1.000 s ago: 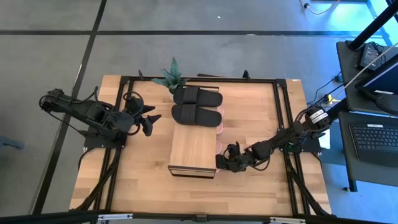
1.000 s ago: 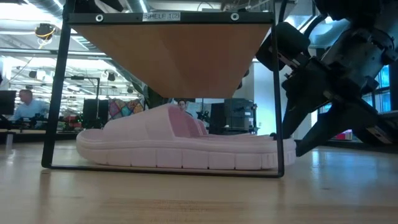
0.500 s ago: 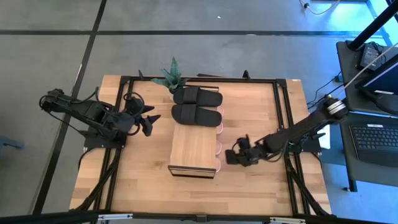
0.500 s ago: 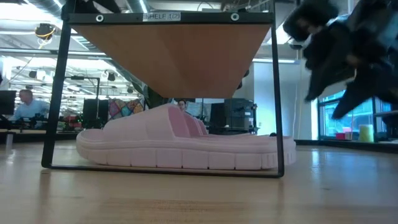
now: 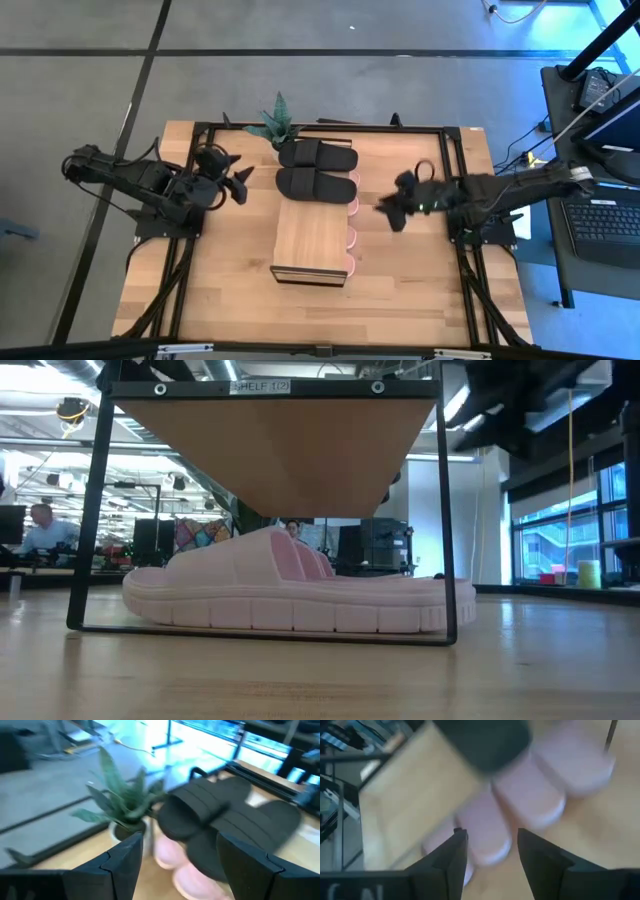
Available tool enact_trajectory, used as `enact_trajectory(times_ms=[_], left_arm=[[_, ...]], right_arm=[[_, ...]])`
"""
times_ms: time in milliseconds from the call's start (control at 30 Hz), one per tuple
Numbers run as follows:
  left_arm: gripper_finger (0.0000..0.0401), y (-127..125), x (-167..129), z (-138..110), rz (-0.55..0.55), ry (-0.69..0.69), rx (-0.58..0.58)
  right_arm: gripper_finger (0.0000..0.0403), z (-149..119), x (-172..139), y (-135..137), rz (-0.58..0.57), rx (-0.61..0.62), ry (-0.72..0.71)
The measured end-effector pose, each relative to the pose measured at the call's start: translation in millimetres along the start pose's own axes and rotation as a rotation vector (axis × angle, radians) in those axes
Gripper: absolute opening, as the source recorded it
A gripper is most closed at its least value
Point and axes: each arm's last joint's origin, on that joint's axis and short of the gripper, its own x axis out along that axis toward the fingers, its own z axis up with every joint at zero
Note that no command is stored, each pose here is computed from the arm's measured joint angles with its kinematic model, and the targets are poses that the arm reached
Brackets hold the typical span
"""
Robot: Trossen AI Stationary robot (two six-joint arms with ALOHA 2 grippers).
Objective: Pick and place slides into the shelf
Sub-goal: Return to Home Position
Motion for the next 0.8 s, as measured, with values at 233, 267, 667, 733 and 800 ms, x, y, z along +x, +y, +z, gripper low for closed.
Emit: enact_trajectory(times_ms=[233,267,667,733,800], left_arm=[[0.0242,13,8,8,0.186,-0.105,-0.025],[0.0242,16,8,10,0.199,-0.113,-0.040],[0.0242,50,-19,22,0.197,-0.190,-0.021],[0.0242,60,-26,22,0.196,-0.208,-0.022],[0.0242,71,-34,22,0.182,-0.218,-0.038]], right_arm=[[0.0173,51,-16,-35,0.080,-0.274,-0.172],[0.0173,56,-19,-41,0.082,-0.297,-0.190],[0.0173,59,-85,-76,0.037,-0.345,-0.345],[0.0173,56,-90,-76,0.053,-0.357,-0.342],[0.0173,53,-96,-76,0.069,-0.367,-0.351]])
